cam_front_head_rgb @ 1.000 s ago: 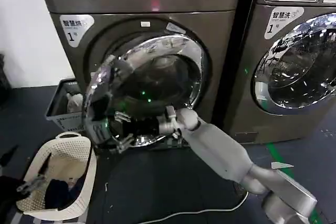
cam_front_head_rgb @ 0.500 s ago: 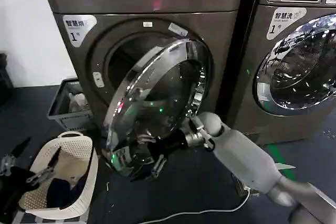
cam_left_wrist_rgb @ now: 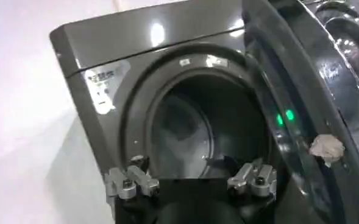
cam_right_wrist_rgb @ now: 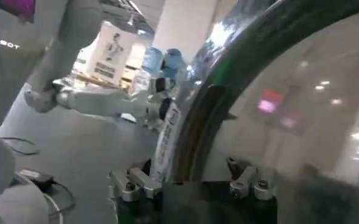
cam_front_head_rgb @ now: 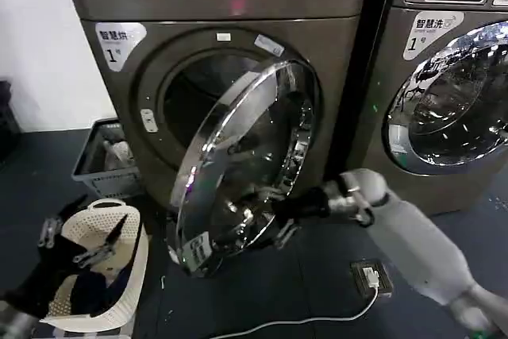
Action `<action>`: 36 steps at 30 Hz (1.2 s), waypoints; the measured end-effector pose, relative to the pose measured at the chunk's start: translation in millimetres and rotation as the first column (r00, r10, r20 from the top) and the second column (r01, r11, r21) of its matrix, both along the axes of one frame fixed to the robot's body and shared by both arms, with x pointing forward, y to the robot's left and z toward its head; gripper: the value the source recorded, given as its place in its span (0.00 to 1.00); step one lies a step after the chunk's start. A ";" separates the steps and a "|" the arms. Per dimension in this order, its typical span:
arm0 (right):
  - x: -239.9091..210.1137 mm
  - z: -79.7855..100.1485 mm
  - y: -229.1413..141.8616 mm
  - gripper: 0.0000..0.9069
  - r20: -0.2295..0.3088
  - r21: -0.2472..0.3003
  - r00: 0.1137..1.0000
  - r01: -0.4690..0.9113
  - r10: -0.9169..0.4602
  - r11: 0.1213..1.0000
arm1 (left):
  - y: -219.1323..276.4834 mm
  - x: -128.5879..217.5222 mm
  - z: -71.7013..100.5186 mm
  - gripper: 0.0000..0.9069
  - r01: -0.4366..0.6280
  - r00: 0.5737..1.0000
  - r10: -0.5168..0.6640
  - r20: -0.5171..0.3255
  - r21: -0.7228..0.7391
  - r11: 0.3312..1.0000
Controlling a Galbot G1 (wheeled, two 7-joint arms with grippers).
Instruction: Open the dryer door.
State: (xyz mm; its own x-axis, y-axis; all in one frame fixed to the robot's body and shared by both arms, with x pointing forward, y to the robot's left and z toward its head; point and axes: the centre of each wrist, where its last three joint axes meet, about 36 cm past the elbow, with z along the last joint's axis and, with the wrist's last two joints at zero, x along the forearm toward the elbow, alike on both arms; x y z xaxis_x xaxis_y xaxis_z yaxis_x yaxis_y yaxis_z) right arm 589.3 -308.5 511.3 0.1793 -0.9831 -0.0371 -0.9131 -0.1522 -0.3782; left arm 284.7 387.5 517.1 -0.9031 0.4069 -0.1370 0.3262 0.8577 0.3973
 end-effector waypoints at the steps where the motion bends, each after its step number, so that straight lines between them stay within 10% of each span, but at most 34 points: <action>1: -7.3 -1.3 -13.0 1.00 0.002 0.010 1.000 0.026 -0.026 1.000 | -1.1 3.0 -0.3 1.00 0.012 1.000 -0.012 -0.002 0.003 1.000; 10: -111.4 -20.5 -138.0 1.00 0.035 0.147 0.943 0.322 -0.331 0.935 | -29.6 29.2 -11.3 1.00 0.155 0.988 -0.154 -0.031 0.025 0.988; 17: -212.1 -37.9 -240.5 1.00 0.090 0.216 0.712 0.669 -0.697 0.711 | -65.1 51.2 -22.8 1.00 0.277 0.960 -0.276 -0.039 0.019 0.961; 27: -357.4 -75.5 -341.6 1.00 0.133 0.307 -0.092 0.951 -0.987 -0.047 | -113.3 82.8 -32.1 1.00 0.416 0.909 -0.416 -0.019 0.004 0.909; 36: -437.5 -86.8 -381.0 1.00 0.110 0.254 -0.830 0.555 -0.546 -0.792 | -158.6 112.6 -36.5 1.00 0.519 0.855 -0.519 -0.005 0.021 0.855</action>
State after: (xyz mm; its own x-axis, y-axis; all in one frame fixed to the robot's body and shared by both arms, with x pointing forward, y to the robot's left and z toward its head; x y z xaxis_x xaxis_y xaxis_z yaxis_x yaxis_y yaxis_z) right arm 151.8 -689.5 424.5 -0.6924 0.6708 -0.2657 0.6932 0.5166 -0.5025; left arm 397.3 228.9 480.6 -0.5602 0.8190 -0.1243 0.7209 0.5559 0.4139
